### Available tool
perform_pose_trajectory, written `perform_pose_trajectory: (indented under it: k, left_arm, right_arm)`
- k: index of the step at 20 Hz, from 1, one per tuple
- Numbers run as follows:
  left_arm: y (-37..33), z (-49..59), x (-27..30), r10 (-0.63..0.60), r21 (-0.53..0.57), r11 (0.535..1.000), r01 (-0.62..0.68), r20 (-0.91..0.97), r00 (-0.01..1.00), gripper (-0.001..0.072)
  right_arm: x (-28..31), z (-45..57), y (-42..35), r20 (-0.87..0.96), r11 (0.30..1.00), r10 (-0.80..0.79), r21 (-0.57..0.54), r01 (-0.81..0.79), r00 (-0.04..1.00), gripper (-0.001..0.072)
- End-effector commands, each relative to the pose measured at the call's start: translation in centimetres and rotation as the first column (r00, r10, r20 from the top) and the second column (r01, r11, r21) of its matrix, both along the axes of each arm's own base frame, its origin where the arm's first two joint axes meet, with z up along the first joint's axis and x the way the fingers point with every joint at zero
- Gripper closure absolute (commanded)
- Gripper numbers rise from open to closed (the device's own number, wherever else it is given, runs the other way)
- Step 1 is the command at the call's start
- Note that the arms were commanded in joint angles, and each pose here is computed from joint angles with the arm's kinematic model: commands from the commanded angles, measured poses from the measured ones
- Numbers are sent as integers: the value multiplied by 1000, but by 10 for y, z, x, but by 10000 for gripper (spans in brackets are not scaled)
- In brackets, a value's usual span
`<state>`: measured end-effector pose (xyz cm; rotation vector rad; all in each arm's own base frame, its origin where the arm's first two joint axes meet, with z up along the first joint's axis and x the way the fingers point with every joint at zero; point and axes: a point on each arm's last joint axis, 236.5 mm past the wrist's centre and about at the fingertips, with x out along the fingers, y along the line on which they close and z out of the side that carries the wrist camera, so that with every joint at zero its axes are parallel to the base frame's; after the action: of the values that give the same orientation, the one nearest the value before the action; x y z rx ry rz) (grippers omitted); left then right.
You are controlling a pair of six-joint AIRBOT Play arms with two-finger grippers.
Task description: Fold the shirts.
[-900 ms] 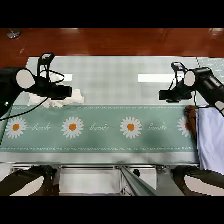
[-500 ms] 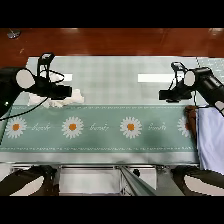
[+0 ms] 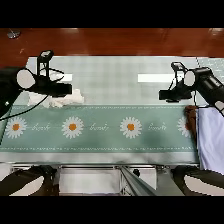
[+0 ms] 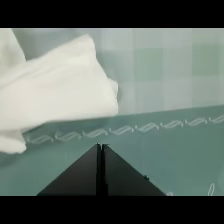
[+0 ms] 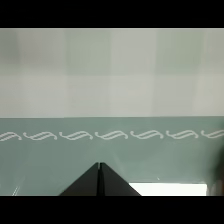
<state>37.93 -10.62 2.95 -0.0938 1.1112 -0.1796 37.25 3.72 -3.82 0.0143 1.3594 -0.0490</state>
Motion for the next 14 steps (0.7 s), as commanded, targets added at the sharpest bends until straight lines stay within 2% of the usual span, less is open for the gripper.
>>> perform_pose_trajectory:
  k: [1,2,3,5,7,10,12,14]
  left_arm:
    - [2,24,52,15,3,1000,-17,237,971,495]
    - [6,31,69,4,31,999,-14,314,950,124]
    - [11,39,88,-21,74,997,-9,397,917,5]
    - [29,48,112,-55,147,989,-20,492,869,5]
    - [68,27,119,1,169,982,-88,457,889,5]
    - [142,-37,88,220,171,952,-255,201,955,5]
    - [157,-76,61,280,192,941,-279,25,960,5]
    - [157,-109,41,286,221,940,-259,-103,953,6]
  right_arm:
    - [9,1,-3,35,1000,4,-14,-4,999,658]
    - [14,2,-4,60,1000,-2,-15,3,998,393]
    - [20,3,-3,81,1000,9,-15,-8,997,68]
    - [22,4,-7,91,999,29,-36,-25,995,90]
    - [17,3,-9,70,999,30,-44,-27,997,90]
    - [15,2,-8,59,999,28,-43,-26,998,90]
    - [15,2,-7,61,999,26,-36,-24,998,91]
    - [16,2,-2,63,1000,19,-12,-18,998,91]
